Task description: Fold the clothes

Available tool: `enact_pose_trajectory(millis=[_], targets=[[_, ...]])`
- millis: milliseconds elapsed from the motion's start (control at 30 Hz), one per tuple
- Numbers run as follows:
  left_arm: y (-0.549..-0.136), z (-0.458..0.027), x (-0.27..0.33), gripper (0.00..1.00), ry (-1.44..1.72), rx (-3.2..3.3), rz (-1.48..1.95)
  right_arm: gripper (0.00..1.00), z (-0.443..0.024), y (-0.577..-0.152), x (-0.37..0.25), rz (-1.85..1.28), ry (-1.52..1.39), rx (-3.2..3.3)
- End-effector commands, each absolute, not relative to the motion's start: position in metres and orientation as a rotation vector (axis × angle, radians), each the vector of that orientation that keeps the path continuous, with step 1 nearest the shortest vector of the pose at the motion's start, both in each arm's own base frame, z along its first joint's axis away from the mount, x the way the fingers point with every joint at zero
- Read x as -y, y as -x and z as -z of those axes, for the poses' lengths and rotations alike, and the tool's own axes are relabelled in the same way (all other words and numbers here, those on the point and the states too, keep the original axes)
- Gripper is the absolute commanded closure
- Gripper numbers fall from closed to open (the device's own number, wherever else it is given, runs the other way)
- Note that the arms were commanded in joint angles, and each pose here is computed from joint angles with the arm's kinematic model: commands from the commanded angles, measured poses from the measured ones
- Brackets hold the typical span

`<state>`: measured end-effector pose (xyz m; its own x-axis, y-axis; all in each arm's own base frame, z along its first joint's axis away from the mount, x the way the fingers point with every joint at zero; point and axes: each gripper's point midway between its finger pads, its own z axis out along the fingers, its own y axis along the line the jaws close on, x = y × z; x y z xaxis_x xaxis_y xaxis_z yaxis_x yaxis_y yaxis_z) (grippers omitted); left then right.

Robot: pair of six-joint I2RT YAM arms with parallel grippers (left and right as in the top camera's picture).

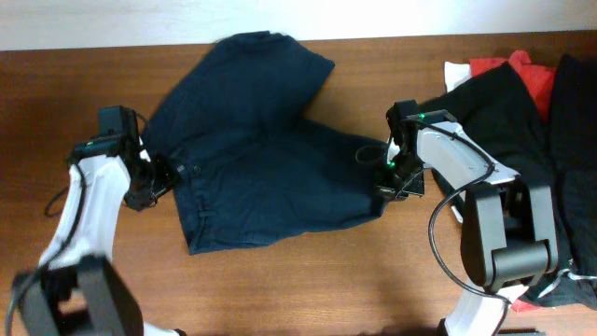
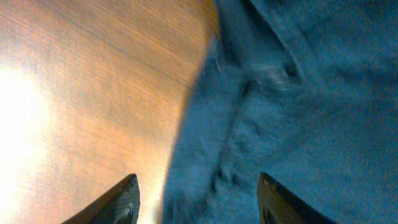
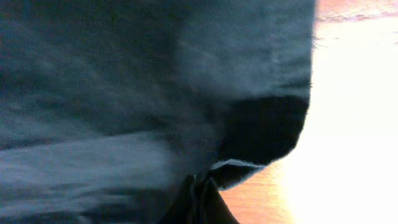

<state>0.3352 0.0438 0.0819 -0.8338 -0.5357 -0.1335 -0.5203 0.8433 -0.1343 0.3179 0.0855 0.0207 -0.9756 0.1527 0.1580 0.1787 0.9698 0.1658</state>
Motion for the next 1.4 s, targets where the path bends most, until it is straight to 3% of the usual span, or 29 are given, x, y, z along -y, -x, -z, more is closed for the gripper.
enact_pose_trajectory(millis=[0,200,300,533,667,733,800,900,933,1000,1133,1267,1367], targets=[[-0.302,-0.114,-0.002,0.36,0.89,-2.909,0.279,0.94,-0.028,-0.327,-0.061,0.066,0.175,3.061],[-0.215,-0.077,0.048,0.35,1.644,-2.965,0.044,0.94,-0.036,-0.34,-0.058,0.035,0.173,3.103],[-0.2,-0.04,0.06,0.36,1.866,-2.825,-0.009,0.94,-0.036,-0.337,-0.058,0.03,0.173,3.09],[-0.218,0.009,0.03,0.36,1.811,-2.564,-0.087,0.94,-0.037,-0.333,-0.057,0.025,0.173,3.074],[-0.226,0.015,0.019,0.7,1.763,-2.494,-0.113,0.94,-0.037,-0.327,-0.056,0.016,0.172,3.052],[-0.226,0.015,0.019,0.99,1.709,-2.538,-0.115,0.96,-0.037,-0.325,-0.052,0.0,0.184,3.042],[-0.226,0.014,0.021,0.99,1.509,-2.675,-0.107,0.96,-0.045,-0.328,-0.036,-0.026,0.242,3.041],[-0.259,-0.044,0.026,0.99,0.929,-2.852,-0.061,0.96,-0.103,-0.352,0.011,-0.029,0.405,3.097],[-0.283,-0.09,0.035,0.99,0.706,-2.833,-0.012,0.96,-0.133,-0.363,0.029,-0.047,0.483,3.138],[-0.299,-0.147,0.051,0.99,0.573,-2.8,0.038,0.96,-0.169,-0.369,0.058,-0.052,0.616,3.175],[-0.271,-0.188,0.069,0.99,0.558,-2.917,0.159,0.96,-0.215,-0.353,0.097,-0.066,0.8,3.197],[-0.211,-0.223,0.075,0.99,0.579,-3.056,0.263,0.96,-0.253,-0.332,0.112,-0.128,0.868,3.282],[-0.193,-0.245,0.069,0.99,0.599,-2.969,0.295,0.96,-0.28,-0.359,0.096,-0.053,0.672,3.51]])
